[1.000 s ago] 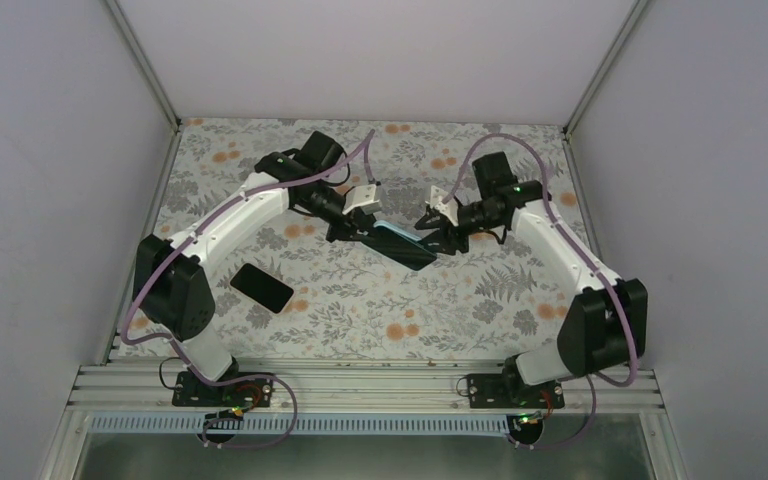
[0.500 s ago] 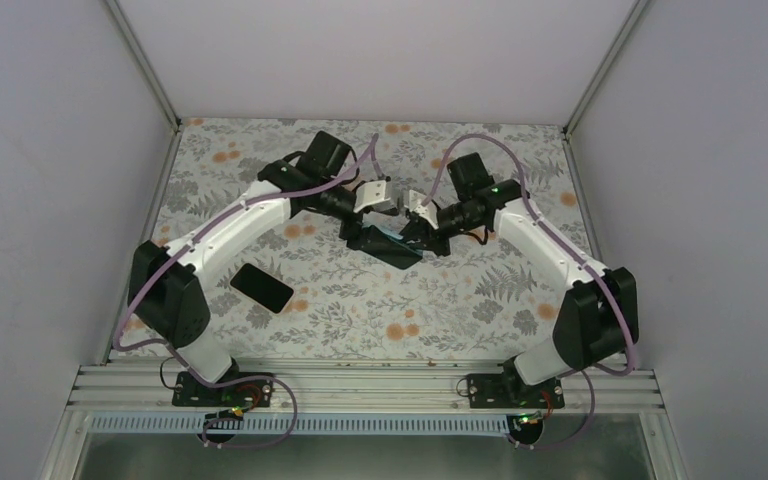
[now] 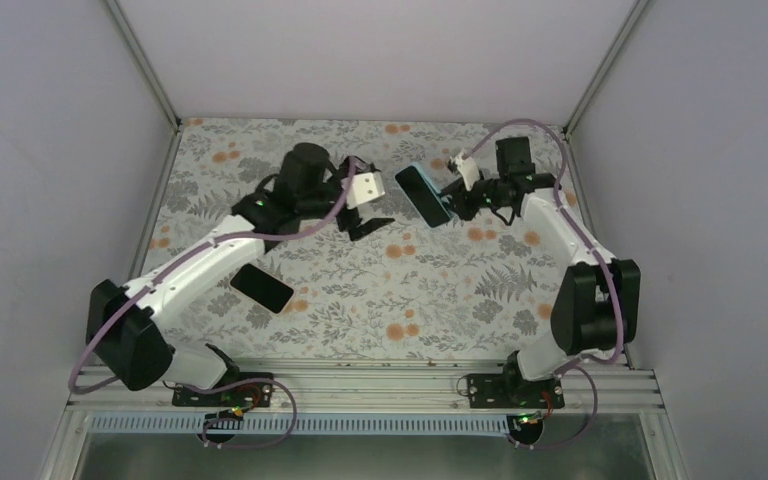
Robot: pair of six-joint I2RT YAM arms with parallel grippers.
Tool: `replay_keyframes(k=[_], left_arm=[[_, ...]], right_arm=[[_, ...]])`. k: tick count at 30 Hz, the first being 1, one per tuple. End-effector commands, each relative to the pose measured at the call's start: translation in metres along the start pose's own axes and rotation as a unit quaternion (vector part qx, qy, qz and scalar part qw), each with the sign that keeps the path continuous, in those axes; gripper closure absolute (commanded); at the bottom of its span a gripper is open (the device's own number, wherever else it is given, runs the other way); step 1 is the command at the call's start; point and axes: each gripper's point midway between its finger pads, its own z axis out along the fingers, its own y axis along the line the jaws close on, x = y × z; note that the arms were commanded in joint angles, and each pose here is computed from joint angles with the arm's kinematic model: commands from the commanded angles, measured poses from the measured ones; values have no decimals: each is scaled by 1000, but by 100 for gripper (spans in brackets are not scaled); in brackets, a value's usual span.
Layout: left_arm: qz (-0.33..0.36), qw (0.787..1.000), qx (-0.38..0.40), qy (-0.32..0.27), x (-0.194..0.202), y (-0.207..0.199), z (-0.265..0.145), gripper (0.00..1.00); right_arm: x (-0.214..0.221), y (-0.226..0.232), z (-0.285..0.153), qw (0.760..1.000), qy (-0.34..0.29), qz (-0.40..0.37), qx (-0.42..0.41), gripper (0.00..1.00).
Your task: Take the phone out of the phone case
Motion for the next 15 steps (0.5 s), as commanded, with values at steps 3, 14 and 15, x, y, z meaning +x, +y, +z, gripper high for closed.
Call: replay_keyframes(k=[3, 14, 15], left_arm=[[21, 989, -145, 9, 8, 24, 60, 1], [-45, 956, -289, -28, 15, 75, 89, 1], [-53, 955, -290, -30, 17, 76, 93, 1]], right_arm=[[-87, -51, -2, 988, -100, 114, 41, 96], [-89, -76, 20, 979, -95, 169, 58, 96], [-88, -75, 22, 979, -96, 173, 56, 96]])
